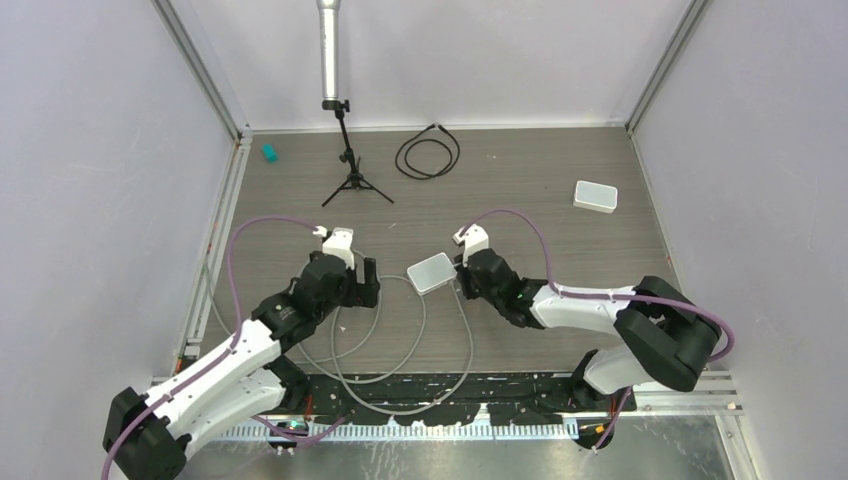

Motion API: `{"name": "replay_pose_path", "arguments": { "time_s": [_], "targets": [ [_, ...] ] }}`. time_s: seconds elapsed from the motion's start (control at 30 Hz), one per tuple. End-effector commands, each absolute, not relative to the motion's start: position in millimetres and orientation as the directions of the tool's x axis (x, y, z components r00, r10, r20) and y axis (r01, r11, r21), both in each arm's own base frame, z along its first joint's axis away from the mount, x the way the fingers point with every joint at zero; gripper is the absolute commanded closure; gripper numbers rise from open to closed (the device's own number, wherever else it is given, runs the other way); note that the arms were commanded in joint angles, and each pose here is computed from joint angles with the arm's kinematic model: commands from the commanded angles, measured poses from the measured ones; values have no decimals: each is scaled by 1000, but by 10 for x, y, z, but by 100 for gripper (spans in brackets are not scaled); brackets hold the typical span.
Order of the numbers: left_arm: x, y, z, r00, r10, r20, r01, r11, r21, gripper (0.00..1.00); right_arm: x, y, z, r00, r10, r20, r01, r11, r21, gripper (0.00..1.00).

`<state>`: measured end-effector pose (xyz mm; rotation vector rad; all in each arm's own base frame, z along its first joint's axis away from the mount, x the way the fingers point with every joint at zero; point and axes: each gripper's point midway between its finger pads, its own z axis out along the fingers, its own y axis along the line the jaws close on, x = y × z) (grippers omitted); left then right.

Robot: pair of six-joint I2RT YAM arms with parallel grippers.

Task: Insert the plug into the switch port
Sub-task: Insert the connector into the switch port, then move the switch port to the center of the board.

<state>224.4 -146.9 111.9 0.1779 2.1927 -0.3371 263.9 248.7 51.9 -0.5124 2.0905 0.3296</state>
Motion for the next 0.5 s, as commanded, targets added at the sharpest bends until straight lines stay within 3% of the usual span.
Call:
{"name": "replay_pose_path", "arguments": {
  "time_s": [0.0,0.23,0.33,0.47],
  "targets": [
    [2198,-1340,1081,-588,-16,-808,205,964,-169,12,2861,2402,814,-499,-159,-852,-410,909,70,76],
    [2153,-1252,1040,-570,-60,-820,170,967,-189,12,3119,2070,1055,-554,-3,-832,-227,963,148,65],
    [2151,-1241,1035,-555,-70,-829,171,966,-196,13,3291,1771,1181,-568,86,-818,-59,988,144,61],
    [2146,-1248,1028,-544,-80,-835,176,962,-207,15,3498,1257,1229,-566,241,-788,198,968,154,48]
  ]
}}
